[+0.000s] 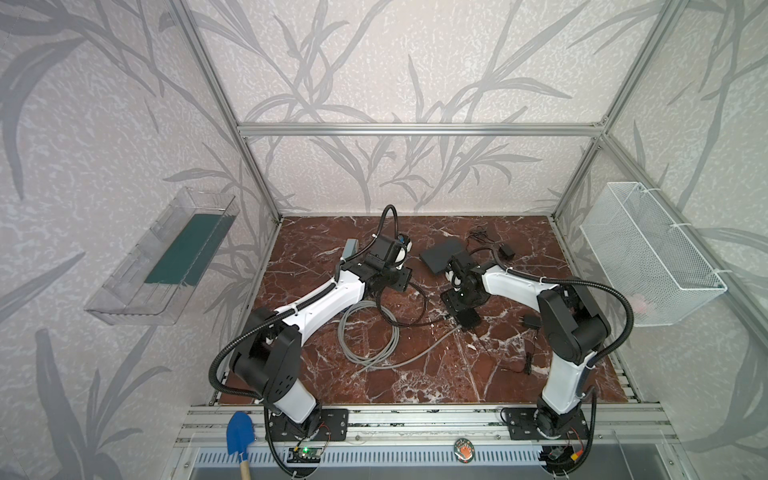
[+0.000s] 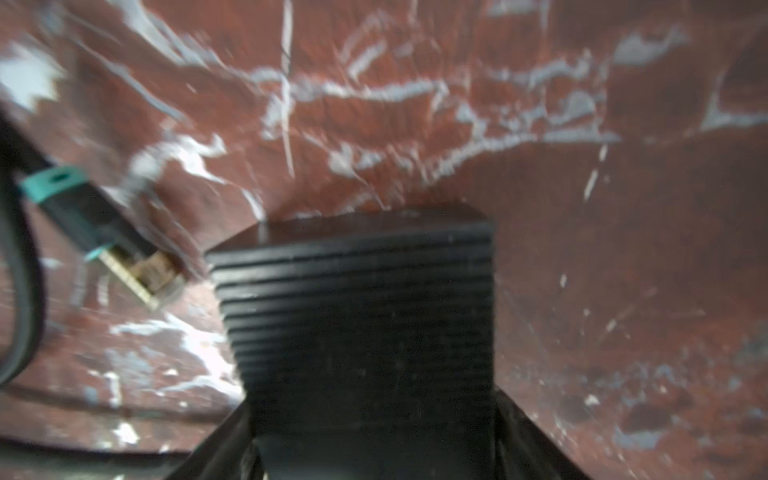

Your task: Insert the plug into the switch port

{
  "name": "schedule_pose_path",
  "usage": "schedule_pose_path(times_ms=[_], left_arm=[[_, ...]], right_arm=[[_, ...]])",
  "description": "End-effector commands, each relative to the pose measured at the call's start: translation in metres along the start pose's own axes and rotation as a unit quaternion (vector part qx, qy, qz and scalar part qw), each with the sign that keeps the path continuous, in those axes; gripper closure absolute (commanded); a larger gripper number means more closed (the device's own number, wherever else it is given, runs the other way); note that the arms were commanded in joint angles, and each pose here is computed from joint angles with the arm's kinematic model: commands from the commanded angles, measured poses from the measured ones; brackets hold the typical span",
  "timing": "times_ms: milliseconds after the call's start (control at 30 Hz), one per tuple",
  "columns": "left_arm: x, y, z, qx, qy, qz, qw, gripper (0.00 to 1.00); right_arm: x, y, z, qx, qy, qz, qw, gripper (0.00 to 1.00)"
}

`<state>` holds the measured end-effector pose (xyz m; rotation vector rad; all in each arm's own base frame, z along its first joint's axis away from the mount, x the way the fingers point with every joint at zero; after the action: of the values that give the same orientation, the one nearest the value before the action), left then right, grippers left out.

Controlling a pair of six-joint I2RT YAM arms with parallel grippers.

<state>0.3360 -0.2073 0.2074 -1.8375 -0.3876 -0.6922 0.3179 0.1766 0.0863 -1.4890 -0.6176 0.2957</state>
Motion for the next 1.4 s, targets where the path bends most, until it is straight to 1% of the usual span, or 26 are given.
schedule_pose_path(times_ms=[0,133,200,333,433,467,533,667,800,900,1000,1067,1133,1167,1267,1300,1333,1367], left_arm=[[0.002,-0.008,0.007,0.008,-0.003,-0.011,1.000,0.45],[0.006,-0.002,0.010,0.018,0.002,-0.010,1.000,0.45],[0.008,-0.002,0.010,0.021,0.001,-0.010,1.000,0.46],[0.018,-0.004,0.009,0.014,-0.012,-0.014,1.000,0.46],[0.027,-0.003,0.005,0.006,-0.017,-0.018,1.000,0.46],[0.029,-0.002,0.004,0.006,-0.018,-0.019,1.000,0.46],[0.033,0.000,0.004,0.011,-0.021,-0.016,1.000,0.46],[0.039,-0.001,0.003,0.015,-0.026,-0.011,0.999,0.46],[0.039,-0.003,0.007,0.033,-0.013,0.002,0.999,0.46],[0.036,-0.003,0.014,0.053,-0.013,0.006,0.999,0.46],[0.033,-0.003,0.020,0.065,-0.018,0.009,0.998,0.46],[0.030,-0.001,0.023,0.070,-0.020,0.012,0.997,0.46],[0.028,0.000,0.023,0.072,-0.020,0.018,0.997,0.46],[0.028,0.001,0.024,0.073,-0.021,0.019,0.997,0.46],[0.029,0.005,0.023,0.075,-0.030,0.031,0.996,0.46],[0.030,0.007,0.022,0.070,-0.033,0.038,0.996,0.46],[0.029,0.009,0.020,0.064,-0.036,0.045,0.996,0.46],[0.029,0.013,0.018,0.058,-0.040,0.054,0.996,0.46]], right_arm=[[-0.017,0.004,-0.005,-0.033,0.000,0.048,0.998,0.24],[-0.026,0.004,-0.014,-0.048,0.013,0.073,0.996,0.33],[-0.037,0.002,-0.025,-0.055,0.038,0.080,0.995,0.35],[-0.060,-0.008,-0.055,-0.060,0.104,0.066,0.991,0.36],[-0.071,-0.017,-0.076,-0.062,0.126,0.048,0.989,0.38],[-0.072,-0.028,-0.084,-0.070,0.128,0.030,0.989,0.38],[-0.079,-0.035,-0.096,-0.083,0.125,0.027,0.988,0.38],[-0.090,-0.041,-0.120,-0.109,0.122,0.047,0.985,0.38],[-0.101,-0.035,-0.138,-0.132,0.134,0.070,0.980,0.38],[-0.109,-0.027,-0.144,-0.149,0.127,0.097,0.976,0.38],[-0.115,-0.019,-0.149,-0.156,0.122,0.121,0.973,0.35],[-0.113,-0.023,-0.154,-0.167,0.123,0.128,0.970,0.31],[-0.103,-0.037,-0.157,-0.168,0.125,0.109,0.972,0.27],[-0.095,-0.047,-0.158,-0.166,0.133,0.085,0.973,0.25],[-0.071,-0.082,-0.154,-0.137,0.154,-0.018,0.978,0.19],[-0.061,-0.092,-0.151,-0.116,0.156,-0.056,0.979,0.18],[-0.052,-0.100,-0.148,-0.101,0.162,-0.089,0.978,0.18],[-0.039,-0.106,-0.142,-0.071,0.162,-0.134,0.975,0.17]])
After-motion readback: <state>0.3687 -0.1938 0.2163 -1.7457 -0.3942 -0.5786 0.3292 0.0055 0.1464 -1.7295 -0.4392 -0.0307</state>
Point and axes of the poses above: each gripper's point midway between its finger pads, its own y axis out along the fingers, its own z axis along the line the jaws close on, x = y × z, the point moved 7 cm from there along -y, back along the fingers, and after that the axes turned 14 degrees about -y, right-handed, at the moved point
